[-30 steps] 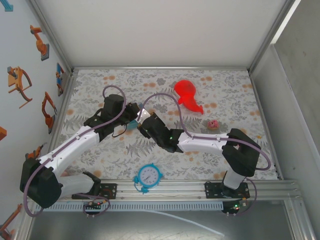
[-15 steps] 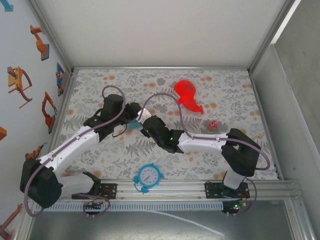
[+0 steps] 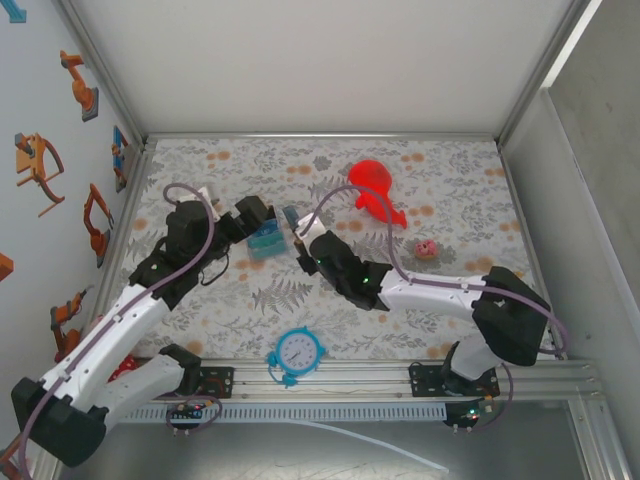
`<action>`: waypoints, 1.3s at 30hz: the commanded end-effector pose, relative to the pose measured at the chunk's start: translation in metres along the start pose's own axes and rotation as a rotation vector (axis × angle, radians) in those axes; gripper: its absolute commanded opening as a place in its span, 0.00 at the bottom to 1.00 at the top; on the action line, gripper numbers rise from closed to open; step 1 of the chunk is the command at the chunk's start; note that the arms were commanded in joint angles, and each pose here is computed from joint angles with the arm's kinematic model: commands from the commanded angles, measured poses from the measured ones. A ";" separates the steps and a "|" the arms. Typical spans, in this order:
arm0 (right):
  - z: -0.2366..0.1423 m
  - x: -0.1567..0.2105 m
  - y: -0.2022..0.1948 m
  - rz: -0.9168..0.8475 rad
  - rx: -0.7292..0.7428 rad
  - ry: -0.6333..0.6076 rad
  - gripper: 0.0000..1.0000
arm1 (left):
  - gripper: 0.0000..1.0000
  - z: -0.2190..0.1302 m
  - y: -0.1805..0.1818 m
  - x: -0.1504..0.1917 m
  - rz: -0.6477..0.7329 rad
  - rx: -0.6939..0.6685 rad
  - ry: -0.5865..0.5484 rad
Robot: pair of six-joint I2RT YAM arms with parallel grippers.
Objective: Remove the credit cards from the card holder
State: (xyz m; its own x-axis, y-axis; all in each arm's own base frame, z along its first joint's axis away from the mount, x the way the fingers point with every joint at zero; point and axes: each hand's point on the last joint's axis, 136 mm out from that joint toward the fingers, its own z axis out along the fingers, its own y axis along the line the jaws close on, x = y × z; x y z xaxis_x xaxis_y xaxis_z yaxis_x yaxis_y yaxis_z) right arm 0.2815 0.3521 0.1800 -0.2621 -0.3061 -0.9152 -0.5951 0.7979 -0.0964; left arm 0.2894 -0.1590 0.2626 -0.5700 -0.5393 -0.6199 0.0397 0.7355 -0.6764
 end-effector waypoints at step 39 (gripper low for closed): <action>-0.108 -0.126 -0.020 0.692 -0.974 -0.329 0.00 | 0.71 -0.028 -0.109 0.049 0.171 0.893 0.152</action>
State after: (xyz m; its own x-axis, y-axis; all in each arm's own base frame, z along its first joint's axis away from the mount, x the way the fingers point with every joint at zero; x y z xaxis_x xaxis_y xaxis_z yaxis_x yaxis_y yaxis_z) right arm 0.2512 0.3200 0.3168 -0.6446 0.2533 -0.7214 -0.7329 0.0639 0.6773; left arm 0.2454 -0.2511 0.2950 -0.6379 -0.3280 -0.6968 0.6411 0.2752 -0.7165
